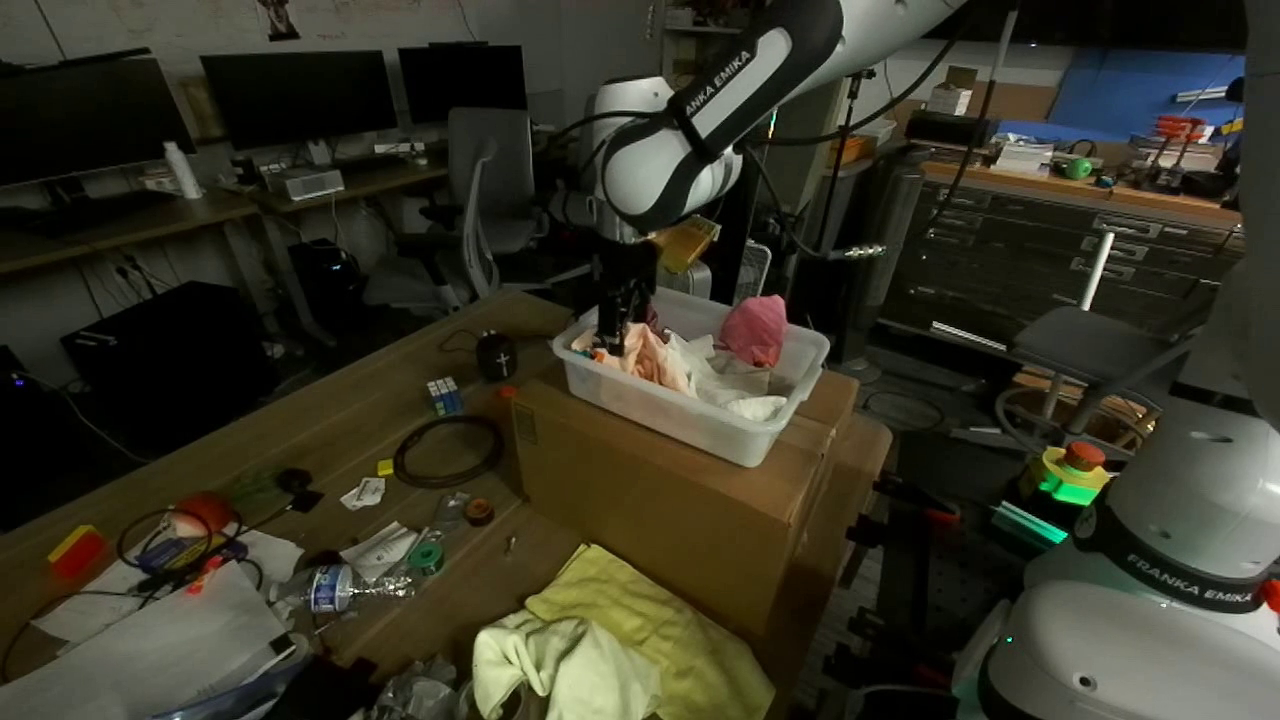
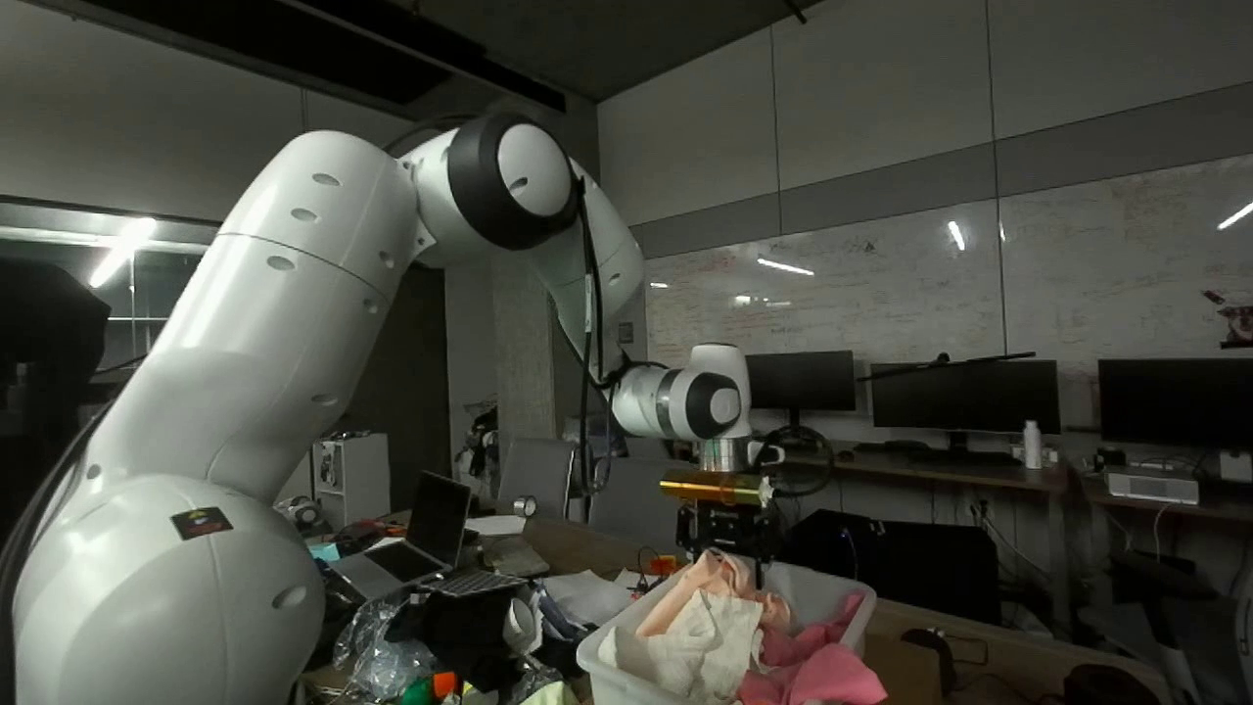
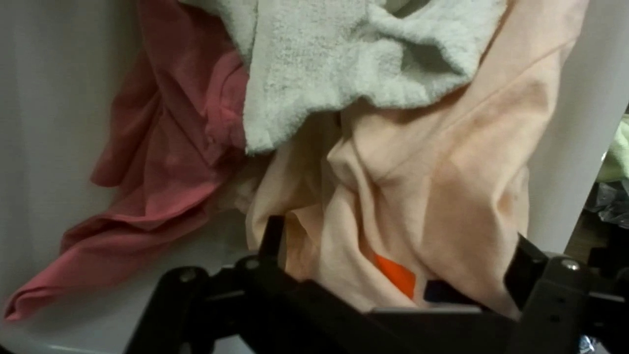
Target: Move the shirts and towels from the storage box and put them on the table
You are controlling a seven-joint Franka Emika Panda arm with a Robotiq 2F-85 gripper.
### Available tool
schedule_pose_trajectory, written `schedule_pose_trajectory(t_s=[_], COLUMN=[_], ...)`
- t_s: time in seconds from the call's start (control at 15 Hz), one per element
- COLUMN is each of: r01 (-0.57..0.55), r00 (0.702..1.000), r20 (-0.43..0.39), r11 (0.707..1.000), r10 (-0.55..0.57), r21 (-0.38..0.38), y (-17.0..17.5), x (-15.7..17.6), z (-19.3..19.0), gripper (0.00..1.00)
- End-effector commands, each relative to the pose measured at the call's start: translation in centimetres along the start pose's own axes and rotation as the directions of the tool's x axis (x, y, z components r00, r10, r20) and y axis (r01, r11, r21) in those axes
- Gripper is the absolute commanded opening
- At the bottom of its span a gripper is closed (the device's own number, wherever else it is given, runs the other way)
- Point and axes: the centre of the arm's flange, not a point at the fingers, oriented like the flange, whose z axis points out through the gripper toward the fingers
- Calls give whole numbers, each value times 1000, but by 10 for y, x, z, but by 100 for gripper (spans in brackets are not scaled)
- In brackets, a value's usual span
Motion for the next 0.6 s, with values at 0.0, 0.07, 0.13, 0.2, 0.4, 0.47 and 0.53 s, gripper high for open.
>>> schedule_pose_trajectory(t_s=[0.0,0.07,0.13,0.2,0.4,0.47,0.53], r01=[-4,-6,-9,-12,-30,-35,-37], r00=[999,998,997,995,992,992,992], r20=[52,67,83,99,122,123,125], r11=[1000,1000,1000,999,998,998,998], r10=[2,4,6,8,23,28,30], r21=[26,26,29,36,54,56,58], y=[2,3,4,4,5,6,7], x=[14,14,13,12,9,6,5], z=[8,11,14,16,16,14,12], gripper=[100,100,100,75,58,51,44])
